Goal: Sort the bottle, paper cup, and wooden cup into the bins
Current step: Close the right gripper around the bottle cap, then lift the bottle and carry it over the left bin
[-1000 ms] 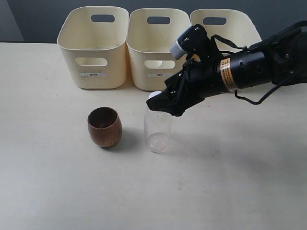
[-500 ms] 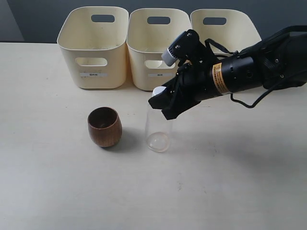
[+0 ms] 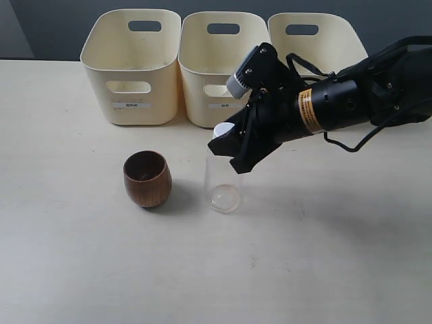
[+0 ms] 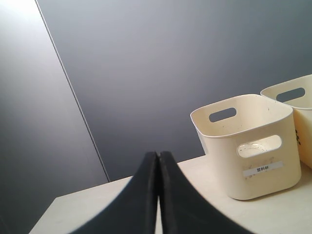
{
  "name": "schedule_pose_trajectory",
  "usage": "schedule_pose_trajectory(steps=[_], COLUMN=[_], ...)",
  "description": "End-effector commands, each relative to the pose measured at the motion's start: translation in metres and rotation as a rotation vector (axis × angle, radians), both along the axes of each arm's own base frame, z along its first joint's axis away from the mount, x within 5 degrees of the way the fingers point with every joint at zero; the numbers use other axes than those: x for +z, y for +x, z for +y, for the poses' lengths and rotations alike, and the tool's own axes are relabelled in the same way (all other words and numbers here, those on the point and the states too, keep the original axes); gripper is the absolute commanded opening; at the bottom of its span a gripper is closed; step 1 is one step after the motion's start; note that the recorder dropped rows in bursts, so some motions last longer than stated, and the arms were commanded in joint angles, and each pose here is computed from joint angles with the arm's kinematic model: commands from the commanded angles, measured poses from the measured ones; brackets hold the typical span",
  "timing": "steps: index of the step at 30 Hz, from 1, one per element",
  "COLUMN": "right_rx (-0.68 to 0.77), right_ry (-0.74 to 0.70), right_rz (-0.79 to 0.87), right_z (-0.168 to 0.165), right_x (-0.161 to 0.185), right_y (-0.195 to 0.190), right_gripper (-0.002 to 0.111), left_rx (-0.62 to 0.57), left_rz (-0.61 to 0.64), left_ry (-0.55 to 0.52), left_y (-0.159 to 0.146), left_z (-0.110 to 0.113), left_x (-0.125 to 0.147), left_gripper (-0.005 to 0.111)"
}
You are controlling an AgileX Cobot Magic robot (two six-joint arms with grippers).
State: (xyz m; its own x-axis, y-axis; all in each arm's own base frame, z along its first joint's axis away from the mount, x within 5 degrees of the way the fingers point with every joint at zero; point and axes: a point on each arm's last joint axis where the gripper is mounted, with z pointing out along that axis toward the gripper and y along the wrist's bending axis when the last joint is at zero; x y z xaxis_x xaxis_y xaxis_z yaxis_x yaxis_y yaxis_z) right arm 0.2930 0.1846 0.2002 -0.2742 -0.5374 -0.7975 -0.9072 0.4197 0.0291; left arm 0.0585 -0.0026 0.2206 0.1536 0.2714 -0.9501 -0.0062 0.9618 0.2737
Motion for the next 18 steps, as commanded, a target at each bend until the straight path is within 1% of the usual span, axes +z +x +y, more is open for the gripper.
schedule_pose_trajectory(steps=[1, 6, 11, 18], right_rx=[0.029, 0.010, 0.013, 0.016], right_ry=[0.028, 0.107, 0.179, 0.208], right_rz=[-0.078, -0.178, -0.241, -0.305], right_z=[0.000, -0.001, -0.003, -0.006], right_x=[0.014, 0.042, 0.069, 0.087], right_y=[-0.002, -0.005, -0.014, -0.021], right_gripper=[0.001, 0.001, 0.001, 0.001], left_rx=[-0.003, -0.003, -0.003, -0.003], left_rz=[-0.006, -0.006, -0.006, -0.006], left_ry=[-0.002, -0.002, -0.002, -0.002], left_y=[0.000, 0.000, 0.000, 0.000], left_z=[0.000, 0.000, 0.000, 0.000], left_x=[0.000, 0.000, 0.000, 0.000], left_gripper=[0.000, 0.000, 0.000, 0.000])
